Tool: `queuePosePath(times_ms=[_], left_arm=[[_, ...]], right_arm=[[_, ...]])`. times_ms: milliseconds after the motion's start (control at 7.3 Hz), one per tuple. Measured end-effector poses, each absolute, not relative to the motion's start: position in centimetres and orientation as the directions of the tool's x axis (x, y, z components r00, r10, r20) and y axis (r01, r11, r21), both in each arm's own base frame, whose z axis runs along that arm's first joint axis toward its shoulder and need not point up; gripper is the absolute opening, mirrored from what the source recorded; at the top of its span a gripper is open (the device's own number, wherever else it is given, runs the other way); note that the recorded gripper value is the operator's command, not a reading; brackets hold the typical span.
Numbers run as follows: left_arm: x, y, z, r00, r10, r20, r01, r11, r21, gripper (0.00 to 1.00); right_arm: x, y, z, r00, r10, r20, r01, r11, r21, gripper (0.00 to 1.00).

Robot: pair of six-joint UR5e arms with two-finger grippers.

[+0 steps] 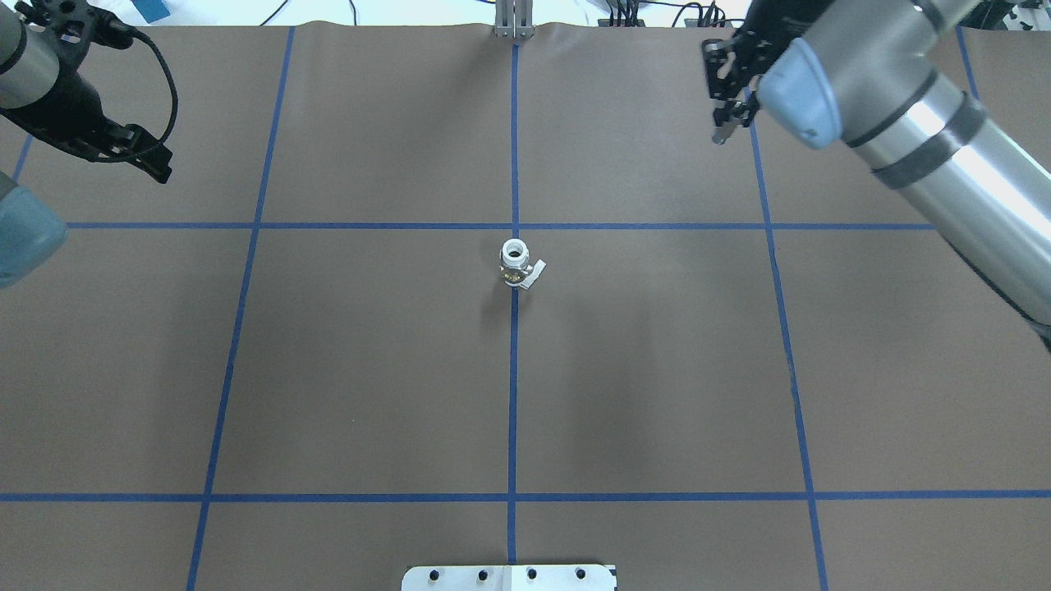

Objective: Assemble PPR valve and pipe with both arms
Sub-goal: 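Carry the chrome fitting with the right gripper above the valve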

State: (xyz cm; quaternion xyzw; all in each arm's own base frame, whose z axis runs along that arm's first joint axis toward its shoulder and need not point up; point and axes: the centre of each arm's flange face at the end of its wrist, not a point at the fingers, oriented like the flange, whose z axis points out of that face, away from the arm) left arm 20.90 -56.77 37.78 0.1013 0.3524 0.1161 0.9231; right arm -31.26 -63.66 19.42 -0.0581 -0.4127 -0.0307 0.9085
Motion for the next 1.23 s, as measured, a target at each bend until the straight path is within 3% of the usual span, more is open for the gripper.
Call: queuePosePath(times_ms=[411,1234], left_arm=[[19.8,-56.4,41.7,0.734,0.285,-0.617,-0.157,0.954,0.255,1.0],[20.1,-57.1,43.9,0.735,0.283,-0.616,-0.158,0.955,0.25,1.0]], right_arm=[[-43.6,-61.2,8.5,0.671,0.079,0.737,0.072,0.983,-0.171,0.0],[-52.9,-57.4,10.3,0.711,0.0,0.703,0.109,0.988,-0.11,0.0]])
